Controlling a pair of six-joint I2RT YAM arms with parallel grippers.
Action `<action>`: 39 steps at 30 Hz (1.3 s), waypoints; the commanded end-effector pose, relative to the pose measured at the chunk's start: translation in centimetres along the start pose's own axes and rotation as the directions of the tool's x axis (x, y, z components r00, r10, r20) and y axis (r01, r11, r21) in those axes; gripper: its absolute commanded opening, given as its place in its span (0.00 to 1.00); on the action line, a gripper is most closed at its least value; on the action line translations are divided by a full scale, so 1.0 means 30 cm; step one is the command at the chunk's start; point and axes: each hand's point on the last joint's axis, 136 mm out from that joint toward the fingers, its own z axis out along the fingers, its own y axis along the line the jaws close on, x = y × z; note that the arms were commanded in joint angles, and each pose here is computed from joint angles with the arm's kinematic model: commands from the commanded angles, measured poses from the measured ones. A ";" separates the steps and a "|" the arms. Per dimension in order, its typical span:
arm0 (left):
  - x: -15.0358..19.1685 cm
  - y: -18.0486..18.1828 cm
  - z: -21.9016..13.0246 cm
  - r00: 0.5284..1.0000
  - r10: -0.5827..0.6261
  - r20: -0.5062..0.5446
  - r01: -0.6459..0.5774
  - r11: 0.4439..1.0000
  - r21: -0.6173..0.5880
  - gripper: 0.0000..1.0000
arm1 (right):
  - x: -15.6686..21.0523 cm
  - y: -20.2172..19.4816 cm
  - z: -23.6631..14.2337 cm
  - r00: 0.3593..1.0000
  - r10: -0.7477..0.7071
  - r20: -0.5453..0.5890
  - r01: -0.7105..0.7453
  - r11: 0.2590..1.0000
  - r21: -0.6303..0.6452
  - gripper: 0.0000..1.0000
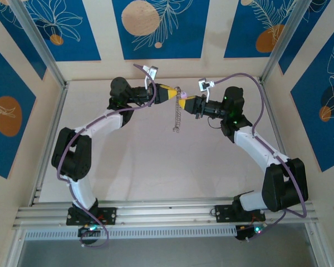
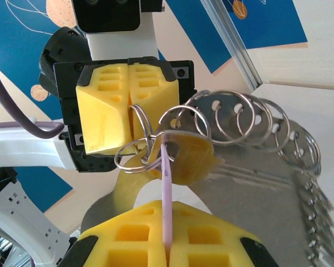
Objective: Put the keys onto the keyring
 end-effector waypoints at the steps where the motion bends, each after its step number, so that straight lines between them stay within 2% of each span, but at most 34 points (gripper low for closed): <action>1: -0.056 -0.062 0.013 0.996 0.090 0.021 -0.091 0.995 0.043 0.00 | 0.006 0.027 0.000 1.000 -0.008 -0.014 0.008 1.000 -0.024 0.00; 32: -0.078 -0.084 0.009 0.992 0.116 0.043 -0.117 0.992 0.035 0.00 | 0.145 0.069 0.049 0.990 0.029 -0.138 -0.035 0.998 -0.045 0.00; 37: -0.078 -0.092 0.007 0.992 0.118 0.043 -0.120 0.992 0.036 0.00 | 0.149 0.064 0.019 0.990 0.030 -0.138 -0.030 1.000 0.000 0.27; 39: -0.077 -0.096 0.006 0.992 0.119 0.044 -0.121 0.992 0.036 0.00 | 0.157 0.059 -0.003 0.990 0.035 -0.136 -0.033 0.999 0.019 0.33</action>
